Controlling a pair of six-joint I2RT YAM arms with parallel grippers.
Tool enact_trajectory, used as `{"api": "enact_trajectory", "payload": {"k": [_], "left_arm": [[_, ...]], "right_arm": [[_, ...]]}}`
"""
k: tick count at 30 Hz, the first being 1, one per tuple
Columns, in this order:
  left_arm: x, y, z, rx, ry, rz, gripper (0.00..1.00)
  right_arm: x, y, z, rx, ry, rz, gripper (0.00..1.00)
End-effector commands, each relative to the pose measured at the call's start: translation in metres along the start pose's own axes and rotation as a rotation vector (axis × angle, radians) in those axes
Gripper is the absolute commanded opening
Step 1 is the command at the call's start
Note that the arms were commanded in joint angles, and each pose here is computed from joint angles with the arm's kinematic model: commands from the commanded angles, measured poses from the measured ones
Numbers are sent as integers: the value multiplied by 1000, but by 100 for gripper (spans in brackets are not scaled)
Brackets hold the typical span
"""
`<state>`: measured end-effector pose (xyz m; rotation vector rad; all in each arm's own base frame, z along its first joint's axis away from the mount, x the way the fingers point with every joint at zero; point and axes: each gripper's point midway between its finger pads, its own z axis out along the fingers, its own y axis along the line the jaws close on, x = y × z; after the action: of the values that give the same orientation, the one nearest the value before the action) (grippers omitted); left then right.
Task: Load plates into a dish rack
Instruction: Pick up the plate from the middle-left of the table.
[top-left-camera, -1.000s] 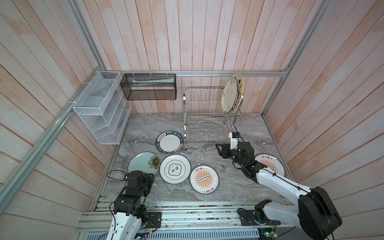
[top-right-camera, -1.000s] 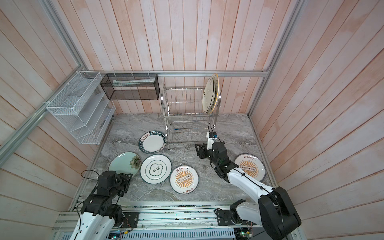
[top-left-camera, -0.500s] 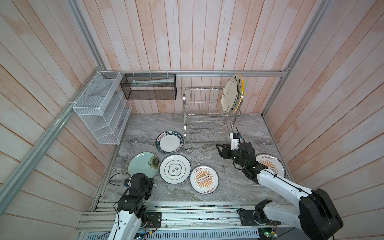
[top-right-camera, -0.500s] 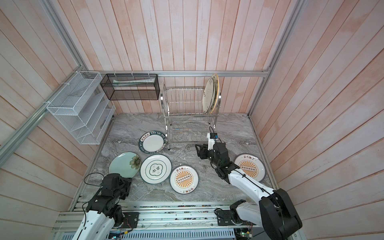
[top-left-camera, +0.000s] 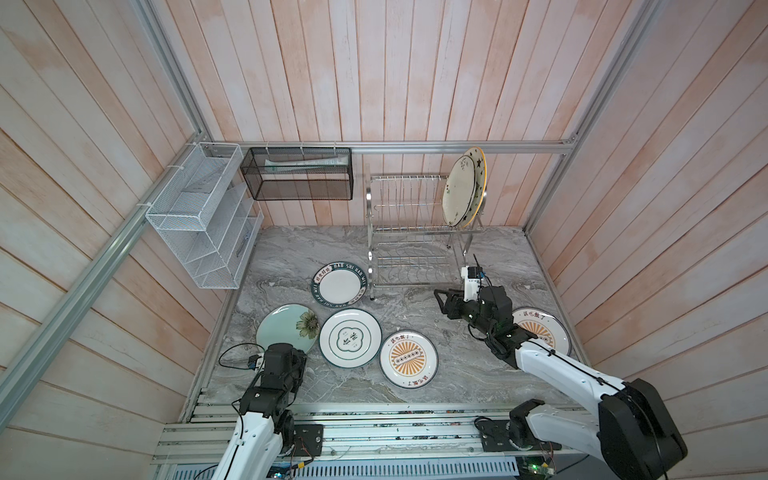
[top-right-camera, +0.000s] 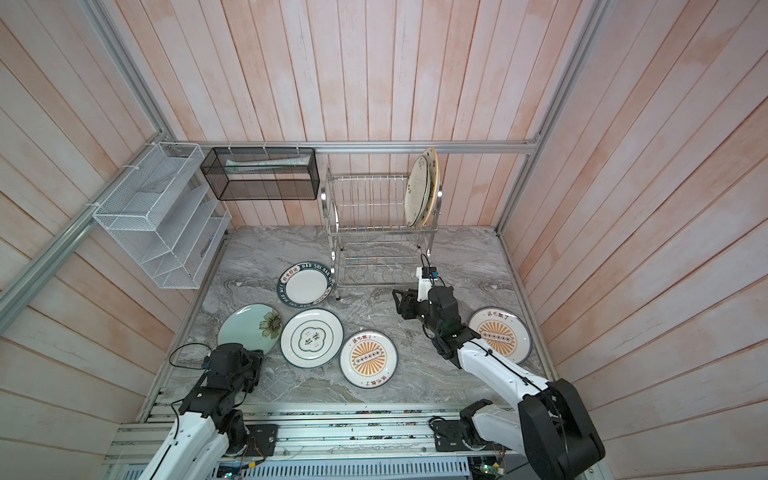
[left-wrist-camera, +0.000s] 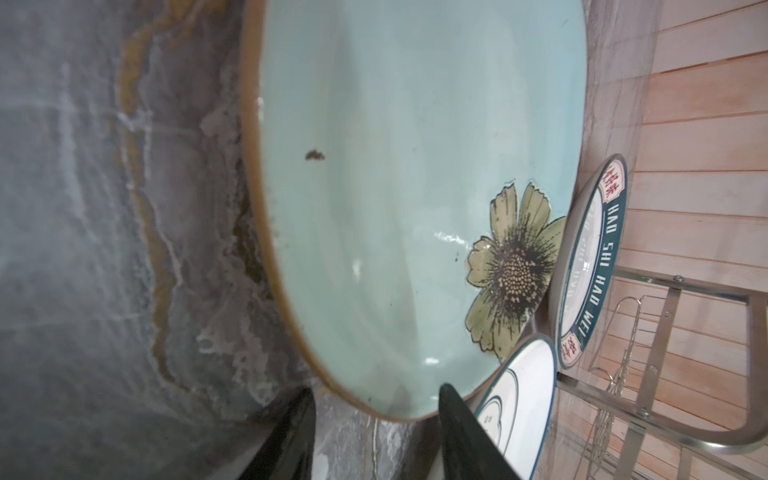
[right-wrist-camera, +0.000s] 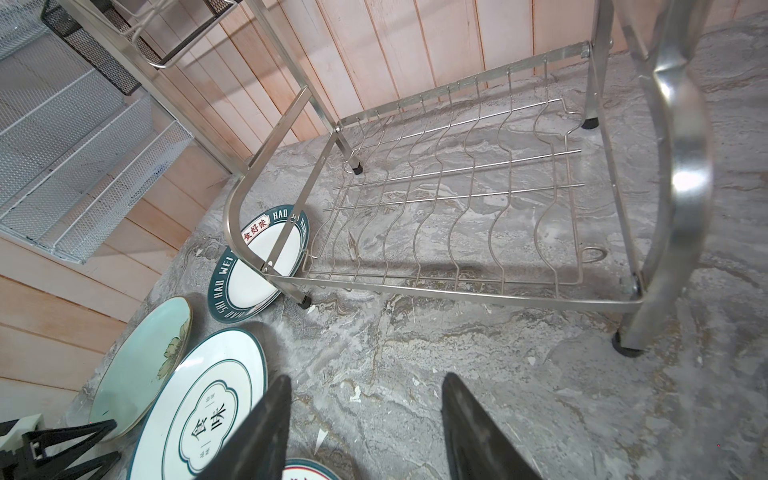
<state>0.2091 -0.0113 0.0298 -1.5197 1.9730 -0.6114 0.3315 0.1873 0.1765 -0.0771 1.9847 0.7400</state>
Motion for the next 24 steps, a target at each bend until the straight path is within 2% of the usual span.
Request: {"api": "enact_trajectory", "payload": {"k": [1, 8, 16, 24], "left_arm": [[-3, 7, 9, -12, -21, 6, 49], [-2, 9, 21, -23, -14, 2, 40], [-9, 14, 23, -26, -47, -9, 18], [-12, 10, 19, -9, -57, -6, 3]], "right_arm": [[2, 0, -3, -11, -1, -2, 58], [1, -1, -4, -9, -2, -2, 58], [1, -3, -5, -7, -1, 3, 58], [1, -1, -5, -16, -1, 4, 58]]}}
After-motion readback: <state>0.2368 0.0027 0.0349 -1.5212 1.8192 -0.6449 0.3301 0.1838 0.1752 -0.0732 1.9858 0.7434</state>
